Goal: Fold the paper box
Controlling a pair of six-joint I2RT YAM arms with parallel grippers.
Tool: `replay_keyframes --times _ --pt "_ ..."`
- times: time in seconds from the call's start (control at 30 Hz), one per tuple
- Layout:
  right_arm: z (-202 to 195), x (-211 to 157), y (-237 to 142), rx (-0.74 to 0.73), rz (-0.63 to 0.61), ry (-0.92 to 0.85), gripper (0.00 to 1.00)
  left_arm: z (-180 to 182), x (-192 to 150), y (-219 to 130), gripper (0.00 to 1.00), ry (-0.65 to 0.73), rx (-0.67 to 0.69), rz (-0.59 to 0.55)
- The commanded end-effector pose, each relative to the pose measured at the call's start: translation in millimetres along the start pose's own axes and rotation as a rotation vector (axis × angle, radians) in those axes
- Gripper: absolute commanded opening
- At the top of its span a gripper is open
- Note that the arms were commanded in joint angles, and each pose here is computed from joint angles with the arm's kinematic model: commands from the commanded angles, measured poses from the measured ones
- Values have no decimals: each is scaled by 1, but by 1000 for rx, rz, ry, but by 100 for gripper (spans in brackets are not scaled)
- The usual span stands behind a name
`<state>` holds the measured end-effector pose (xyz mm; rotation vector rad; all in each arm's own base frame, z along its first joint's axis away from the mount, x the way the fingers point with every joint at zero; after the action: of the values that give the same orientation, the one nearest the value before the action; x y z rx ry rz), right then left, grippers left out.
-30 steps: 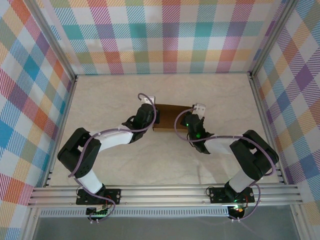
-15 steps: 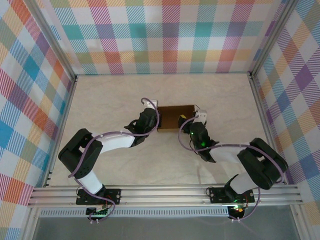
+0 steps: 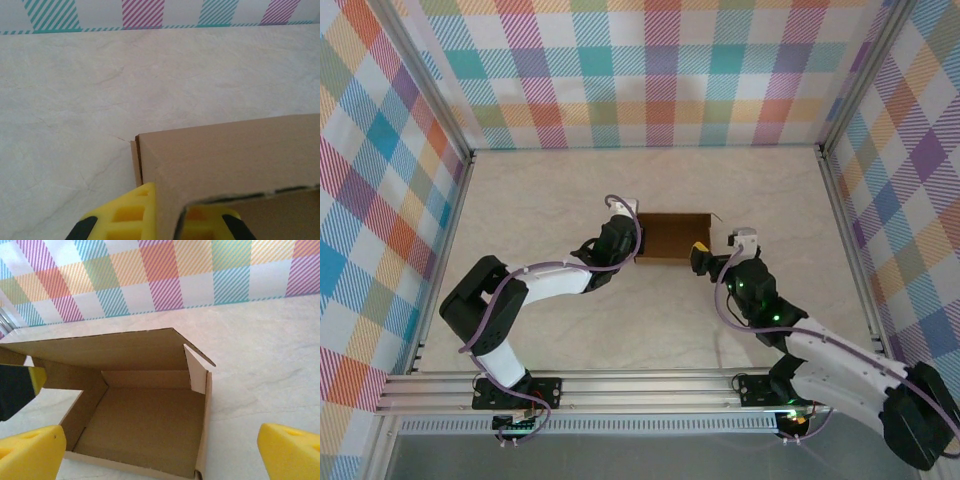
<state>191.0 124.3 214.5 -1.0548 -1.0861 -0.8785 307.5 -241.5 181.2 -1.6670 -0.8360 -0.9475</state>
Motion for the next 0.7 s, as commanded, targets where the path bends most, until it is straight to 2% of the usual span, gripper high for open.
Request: replay_keyframes --times 0.0,0.2,0.33,0.5,0.57,0.67 --pt "3 17 -8 21 36 -84 97 -4 -17 7 0 53 -5 88" --pt "18 72 -1 42 71 -16 95 -4 -20 8 0 56 -22 92" --pt "24 101 21 16 164 47 94 -5 -23 9 1 58 -34 99" --pt "18 102 70 -19 265 102 94 -5 -24 9 6 47 -36 97" --pt "15 97 87 -49 303 99 94 -5 -24 7 14 40 -40 94" --pt "13 84 106 -77 346 67 94 -5 -25 0 38 41 -53 81"
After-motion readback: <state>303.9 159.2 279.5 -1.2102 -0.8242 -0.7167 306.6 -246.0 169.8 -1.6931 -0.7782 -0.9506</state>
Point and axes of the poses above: each hand's point on the last joint's axis, 136 mm out from that joint toward the fingers, its own y axis out along the fingers, its own z axis along the line the jaws close on, x = y × z, the point moved 10 cm from there along -y, back along the fingers, and after that the axes turned 5 degrees about -y, right-handed, at the moved point
